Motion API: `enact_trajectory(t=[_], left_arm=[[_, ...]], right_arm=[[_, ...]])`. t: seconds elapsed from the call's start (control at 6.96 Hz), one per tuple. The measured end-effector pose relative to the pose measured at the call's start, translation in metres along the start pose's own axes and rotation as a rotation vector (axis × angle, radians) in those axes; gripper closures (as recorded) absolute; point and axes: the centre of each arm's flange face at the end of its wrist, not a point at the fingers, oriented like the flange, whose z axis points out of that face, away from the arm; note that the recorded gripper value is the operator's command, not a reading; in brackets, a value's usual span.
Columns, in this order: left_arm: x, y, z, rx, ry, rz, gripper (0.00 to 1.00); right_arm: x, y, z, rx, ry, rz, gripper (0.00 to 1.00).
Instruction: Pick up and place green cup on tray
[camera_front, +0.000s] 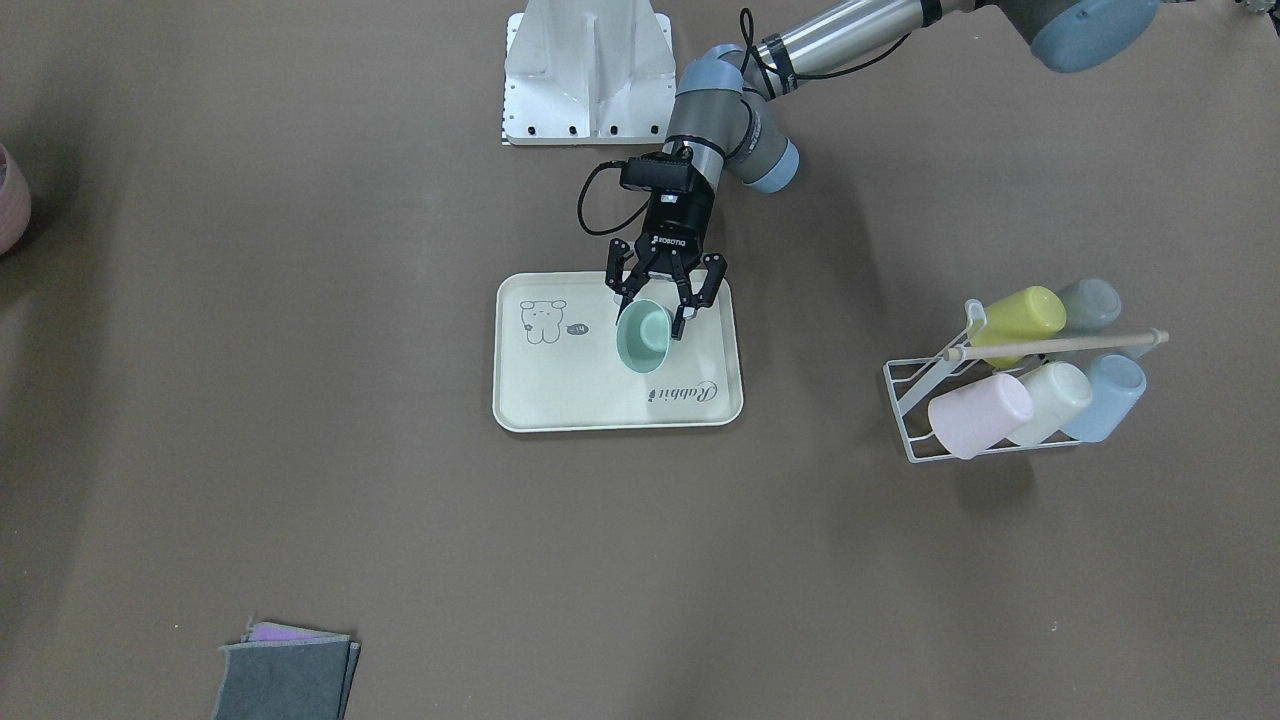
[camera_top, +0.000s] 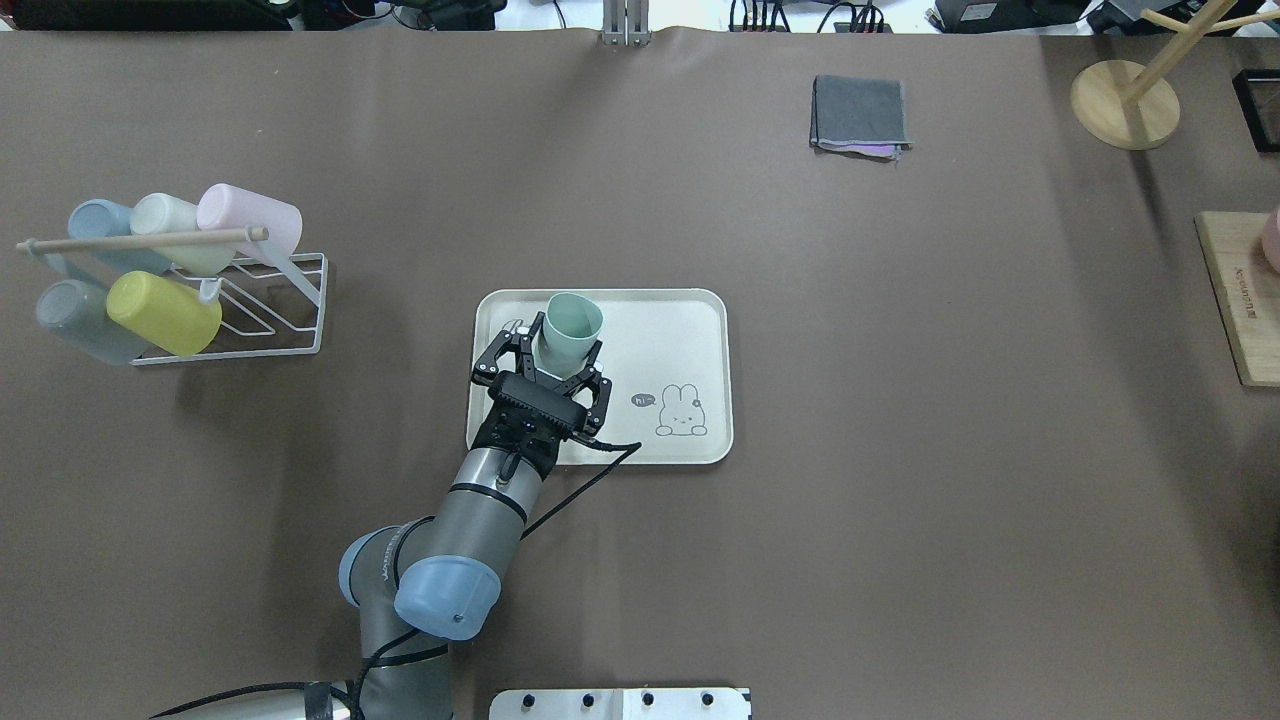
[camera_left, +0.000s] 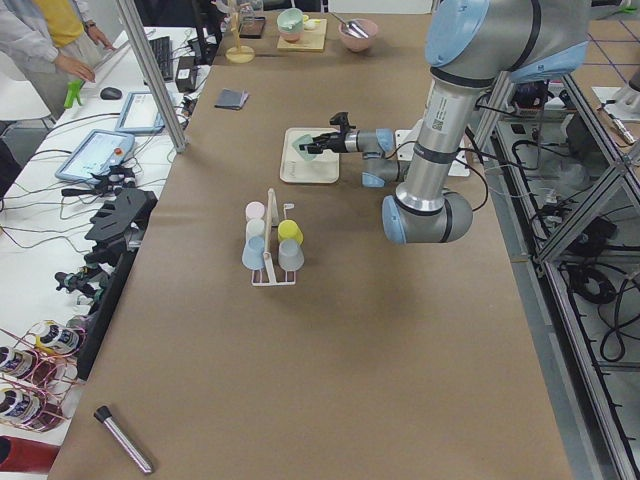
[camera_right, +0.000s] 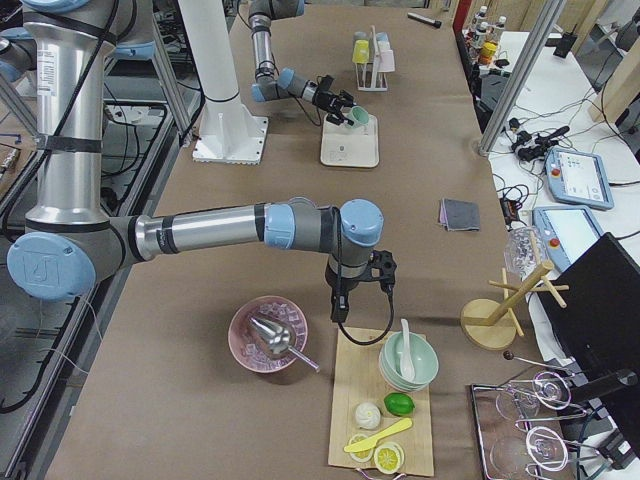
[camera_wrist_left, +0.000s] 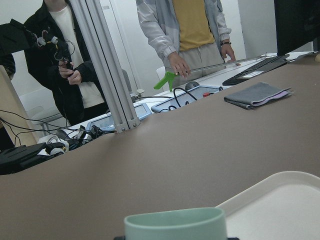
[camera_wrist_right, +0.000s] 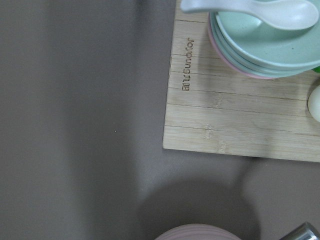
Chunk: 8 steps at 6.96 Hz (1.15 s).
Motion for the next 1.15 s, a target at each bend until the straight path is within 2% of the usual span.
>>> enact_trajectory(t=[0.72, 1.15], left_arm=[[0.026, -0.004, 0.014, -0.016, -0.006, 0.018, 0.35], [0.025, 0.002, 0.015, -0.022, -0.008, -0.004, 0.35]], right_arm=[[0.001, 0.0, 0.001, -0.002, 0.001, 0.002, 0.0], [0.001, 0.001, 0.001, -0.002, 0.0, 0.002, 0.0]])
